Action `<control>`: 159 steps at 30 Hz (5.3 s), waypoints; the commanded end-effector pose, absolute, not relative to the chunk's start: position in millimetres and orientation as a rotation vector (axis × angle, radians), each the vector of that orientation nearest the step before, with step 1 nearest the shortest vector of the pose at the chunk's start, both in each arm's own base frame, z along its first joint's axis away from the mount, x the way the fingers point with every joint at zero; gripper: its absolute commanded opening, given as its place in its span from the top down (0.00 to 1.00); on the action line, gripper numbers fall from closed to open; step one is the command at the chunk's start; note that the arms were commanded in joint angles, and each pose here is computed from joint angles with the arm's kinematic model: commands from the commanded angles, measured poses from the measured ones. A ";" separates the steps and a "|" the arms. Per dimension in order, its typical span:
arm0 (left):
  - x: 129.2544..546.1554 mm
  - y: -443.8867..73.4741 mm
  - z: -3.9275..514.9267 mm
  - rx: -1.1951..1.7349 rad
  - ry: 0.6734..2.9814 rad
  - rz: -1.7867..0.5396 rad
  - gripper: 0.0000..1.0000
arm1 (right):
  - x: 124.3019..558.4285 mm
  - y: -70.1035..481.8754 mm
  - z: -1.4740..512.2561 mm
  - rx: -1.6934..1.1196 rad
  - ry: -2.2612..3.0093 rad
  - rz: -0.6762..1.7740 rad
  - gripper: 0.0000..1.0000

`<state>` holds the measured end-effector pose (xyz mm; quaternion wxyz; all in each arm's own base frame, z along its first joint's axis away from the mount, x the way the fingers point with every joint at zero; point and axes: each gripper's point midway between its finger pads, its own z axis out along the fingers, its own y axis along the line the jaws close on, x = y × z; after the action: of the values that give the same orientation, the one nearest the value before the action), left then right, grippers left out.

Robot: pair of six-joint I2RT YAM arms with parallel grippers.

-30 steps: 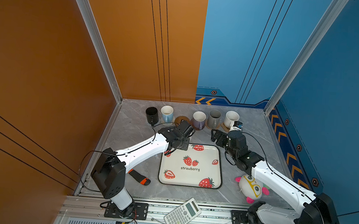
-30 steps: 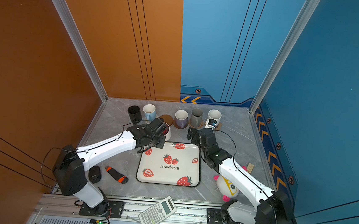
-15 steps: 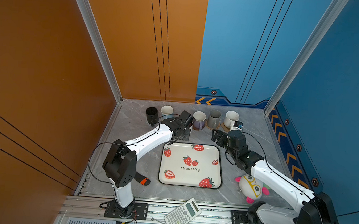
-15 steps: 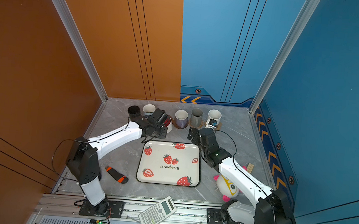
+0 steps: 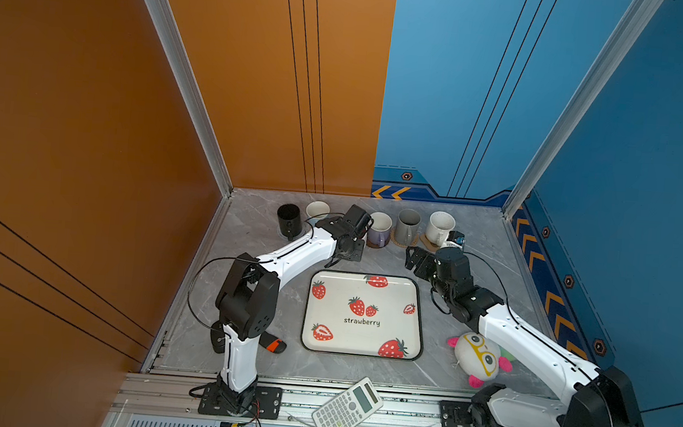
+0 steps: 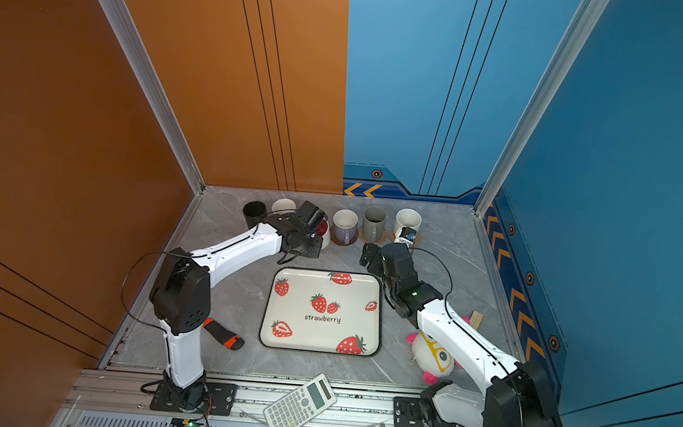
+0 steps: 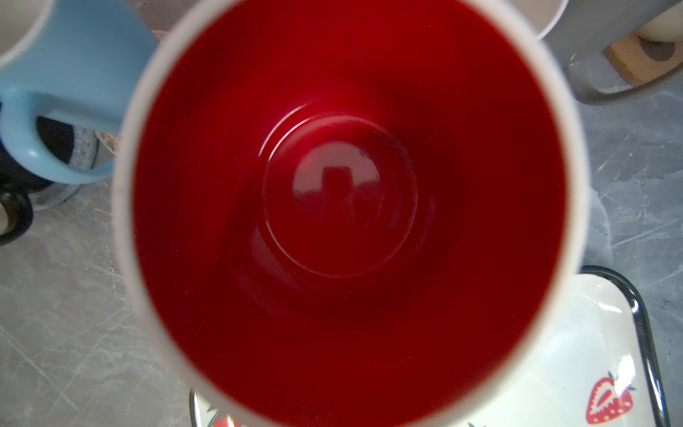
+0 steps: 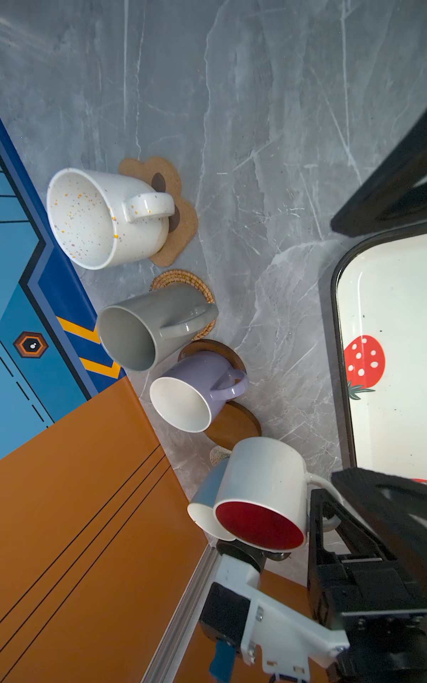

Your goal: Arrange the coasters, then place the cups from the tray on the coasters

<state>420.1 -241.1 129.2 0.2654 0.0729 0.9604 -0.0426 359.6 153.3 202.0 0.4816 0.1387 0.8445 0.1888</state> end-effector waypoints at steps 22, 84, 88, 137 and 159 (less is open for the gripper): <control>506.3 -231.9 138.6 0.126 2.524 -0.170 1.00 | 365.3 149.5 187.6 0.332 2.113 0.438 0.03; 527.9 -212.0 80.8 0.004 2.636 -0.083 1.00 | 359.8 132.4 187.7 0.368 2.104 0.440 0.03; 527.2 -212.7 80.1 0.006 2.639 -0.086 0.98 | 359.9 132.1 187.7 0.369 2.103 0.441 0.03; 451.9 -221.7 218.8 0.118 2.398 -0.225 0.35 | 336.8 120.7 212.8 0.352 2.050 0.458 0.00; 338.9 -97.8 284.7 0.085 1.853 -0.072 0.02 | 307.4 70.6 243.2 0.224 2.036 0.114 0.00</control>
<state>335.0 -121.6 279.7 0.5660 0.0475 0.8177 -0.0937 315.0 94.1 235.4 0.5049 0.0986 0.8505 0.1097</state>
